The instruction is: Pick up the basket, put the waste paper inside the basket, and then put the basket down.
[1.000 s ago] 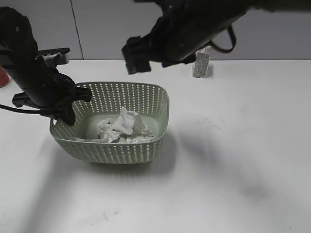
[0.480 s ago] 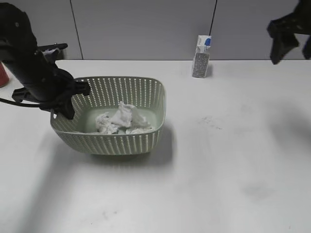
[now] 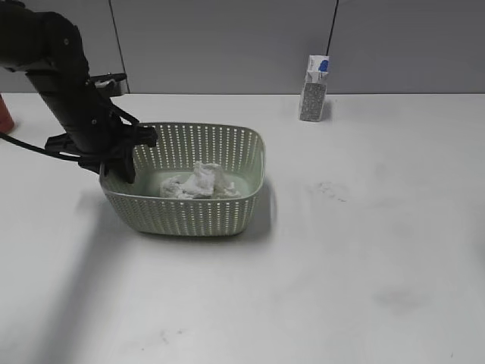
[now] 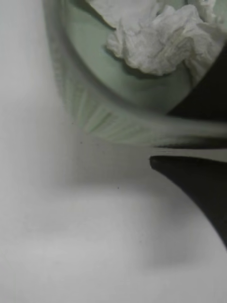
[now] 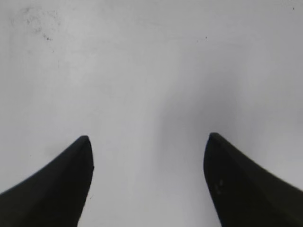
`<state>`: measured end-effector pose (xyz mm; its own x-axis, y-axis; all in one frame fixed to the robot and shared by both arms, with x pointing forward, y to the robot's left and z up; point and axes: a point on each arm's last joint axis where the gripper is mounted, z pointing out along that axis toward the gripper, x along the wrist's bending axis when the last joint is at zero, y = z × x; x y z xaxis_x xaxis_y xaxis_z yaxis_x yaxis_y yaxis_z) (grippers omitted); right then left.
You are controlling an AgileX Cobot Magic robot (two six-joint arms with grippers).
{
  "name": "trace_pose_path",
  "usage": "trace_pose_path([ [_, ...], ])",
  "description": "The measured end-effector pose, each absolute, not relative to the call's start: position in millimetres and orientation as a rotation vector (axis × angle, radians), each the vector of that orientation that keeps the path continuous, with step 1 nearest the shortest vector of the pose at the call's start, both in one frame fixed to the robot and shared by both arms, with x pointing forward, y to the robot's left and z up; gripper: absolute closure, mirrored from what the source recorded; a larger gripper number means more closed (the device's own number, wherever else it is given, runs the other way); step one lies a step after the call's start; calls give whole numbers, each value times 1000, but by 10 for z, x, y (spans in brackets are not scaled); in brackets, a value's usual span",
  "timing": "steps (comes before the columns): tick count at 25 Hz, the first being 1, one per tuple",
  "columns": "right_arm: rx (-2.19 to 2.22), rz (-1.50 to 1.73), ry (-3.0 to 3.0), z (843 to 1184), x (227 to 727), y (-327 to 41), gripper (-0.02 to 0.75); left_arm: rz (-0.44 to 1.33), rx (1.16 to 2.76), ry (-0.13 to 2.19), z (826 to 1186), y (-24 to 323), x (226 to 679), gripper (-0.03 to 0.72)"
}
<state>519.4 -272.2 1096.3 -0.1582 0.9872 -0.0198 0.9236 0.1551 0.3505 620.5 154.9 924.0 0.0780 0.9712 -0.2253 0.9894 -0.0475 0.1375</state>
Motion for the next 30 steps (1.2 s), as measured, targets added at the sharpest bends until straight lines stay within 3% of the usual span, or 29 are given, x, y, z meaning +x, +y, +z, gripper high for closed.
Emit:
trace_pose_path([
  [4, 1820, 443, 2145, 10939, 4681, -2768, 160, -131, 2122, 1971, 9264, 1543, 6208, 111],
  [7, 1797, 483, 2118, 10788, 4302, -2802, 160, -143, 2145, 1937, 9370, 1530, 6220, 24],
  [17, 1708, 568, 2069, 10173, 3281, -2896, 162, -28, 2167, 1820, 10091, 1690, 6080, 7],
  [30, 1435, 921, 1757, 10366, 2634, -2940, 162, 102, 2183, 1933, 10677, 2657, 5763, 53],
])
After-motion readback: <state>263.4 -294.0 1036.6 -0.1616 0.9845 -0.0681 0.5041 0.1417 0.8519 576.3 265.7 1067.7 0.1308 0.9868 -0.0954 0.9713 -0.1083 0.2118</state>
